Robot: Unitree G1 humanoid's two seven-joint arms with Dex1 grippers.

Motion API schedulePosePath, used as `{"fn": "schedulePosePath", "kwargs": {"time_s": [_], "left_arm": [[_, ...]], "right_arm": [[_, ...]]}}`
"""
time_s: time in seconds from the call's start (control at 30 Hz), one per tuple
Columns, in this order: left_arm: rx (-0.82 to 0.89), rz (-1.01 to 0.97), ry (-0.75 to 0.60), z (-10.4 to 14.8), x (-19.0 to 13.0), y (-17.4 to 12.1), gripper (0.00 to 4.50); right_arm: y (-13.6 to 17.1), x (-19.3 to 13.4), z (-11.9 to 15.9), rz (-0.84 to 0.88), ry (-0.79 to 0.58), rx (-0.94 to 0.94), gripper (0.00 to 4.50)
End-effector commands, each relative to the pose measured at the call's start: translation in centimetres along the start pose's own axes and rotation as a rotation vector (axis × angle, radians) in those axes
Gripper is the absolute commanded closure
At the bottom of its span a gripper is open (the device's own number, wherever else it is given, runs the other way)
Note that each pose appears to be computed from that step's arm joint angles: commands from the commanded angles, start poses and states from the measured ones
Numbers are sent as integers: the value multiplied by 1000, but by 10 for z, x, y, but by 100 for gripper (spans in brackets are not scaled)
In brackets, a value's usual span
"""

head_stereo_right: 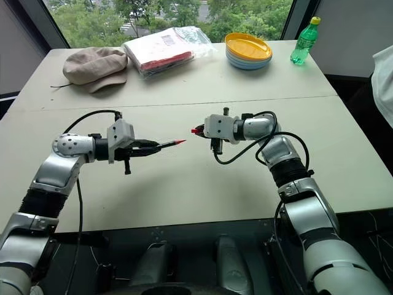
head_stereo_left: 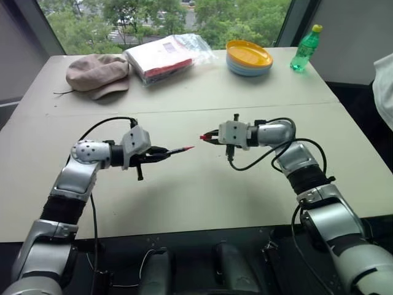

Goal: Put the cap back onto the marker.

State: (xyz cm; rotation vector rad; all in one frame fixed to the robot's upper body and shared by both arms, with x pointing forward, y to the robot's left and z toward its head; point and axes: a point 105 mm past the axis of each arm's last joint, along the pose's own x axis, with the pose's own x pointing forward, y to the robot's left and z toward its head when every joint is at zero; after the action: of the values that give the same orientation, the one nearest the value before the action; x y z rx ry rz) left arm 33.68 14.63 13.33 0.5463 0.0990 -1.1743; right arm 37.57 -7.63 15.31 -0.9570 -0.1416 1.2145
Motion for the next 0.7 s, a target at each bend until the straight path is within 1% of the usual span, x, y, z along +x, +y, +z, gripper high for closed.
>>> {"fn": "schedulePosePath", "kwargs": {"time_s": [0.03,0.7], "left_arm": [[74,3,-20,13,-1,6,450],[104,25,-30,17,-1,8,450]], "right_arm": [[-3,-4,13,12,-19,-38,444],[1,0,27,63,-49,-2,444]]}}
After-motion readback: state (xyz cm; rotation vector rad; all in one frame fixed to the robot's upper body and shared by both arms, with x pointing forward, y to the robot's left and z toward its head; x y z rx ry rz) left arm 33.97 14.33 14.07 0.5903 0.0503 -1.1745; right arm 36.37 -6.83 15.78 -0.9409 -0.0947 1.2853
